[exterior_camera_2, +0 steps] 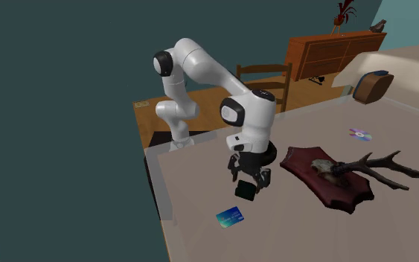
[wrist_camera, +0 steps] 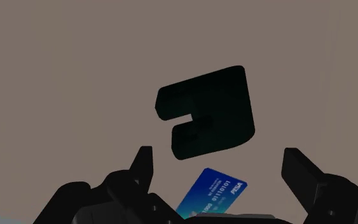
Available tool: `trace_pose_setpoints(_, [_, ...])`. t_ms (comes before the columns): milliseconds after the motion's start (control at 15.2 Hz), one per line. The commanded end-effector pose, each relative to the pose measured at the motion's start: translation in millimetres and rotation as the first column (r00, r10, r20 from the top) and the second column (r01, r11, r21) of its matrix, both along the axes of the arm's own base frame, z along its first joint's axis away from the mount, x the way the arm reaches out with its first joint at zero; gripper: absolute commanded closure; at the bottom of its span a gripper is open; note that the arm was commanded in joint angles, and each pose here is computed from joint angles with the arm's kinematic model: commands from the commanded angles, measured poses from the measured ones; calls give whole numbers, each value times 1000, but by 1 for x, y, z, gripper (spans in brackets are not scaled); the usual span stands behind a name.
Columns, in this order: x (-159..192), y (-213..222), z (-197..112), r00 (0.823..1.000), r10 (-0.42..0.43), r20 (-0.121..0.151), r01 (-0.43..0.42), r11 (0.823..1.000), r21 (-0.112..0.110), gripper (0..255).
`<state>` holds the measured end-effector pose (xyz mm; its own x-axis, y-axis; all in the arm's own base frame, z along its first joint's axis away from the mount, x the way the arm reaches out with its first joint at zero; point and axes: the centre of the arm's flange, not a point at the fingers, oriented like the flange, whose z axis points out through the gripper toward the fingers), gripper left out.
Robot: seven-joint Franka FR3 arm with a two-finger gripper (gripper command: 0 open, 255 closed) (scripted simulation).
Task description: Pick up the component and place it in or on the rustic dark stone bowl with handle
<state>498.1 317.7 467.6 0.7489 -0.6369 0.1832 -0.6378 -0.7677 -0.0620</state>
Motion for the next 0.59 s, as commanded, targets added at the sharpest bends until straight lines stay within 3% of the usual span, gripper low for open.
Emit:
trace_pose_setpoints(0, [1, -1, -9, 1000, 0, 2, 0, 1000, -1, 0])
trace_pose_setpoints(198, [5, -2, -28, 1000, 0, 2, 0, 1000, -1, 0])
trace_pose_setpoints(528, [5, -2, -28, 1000, 0, 2, 0, 1000, -1, 0])
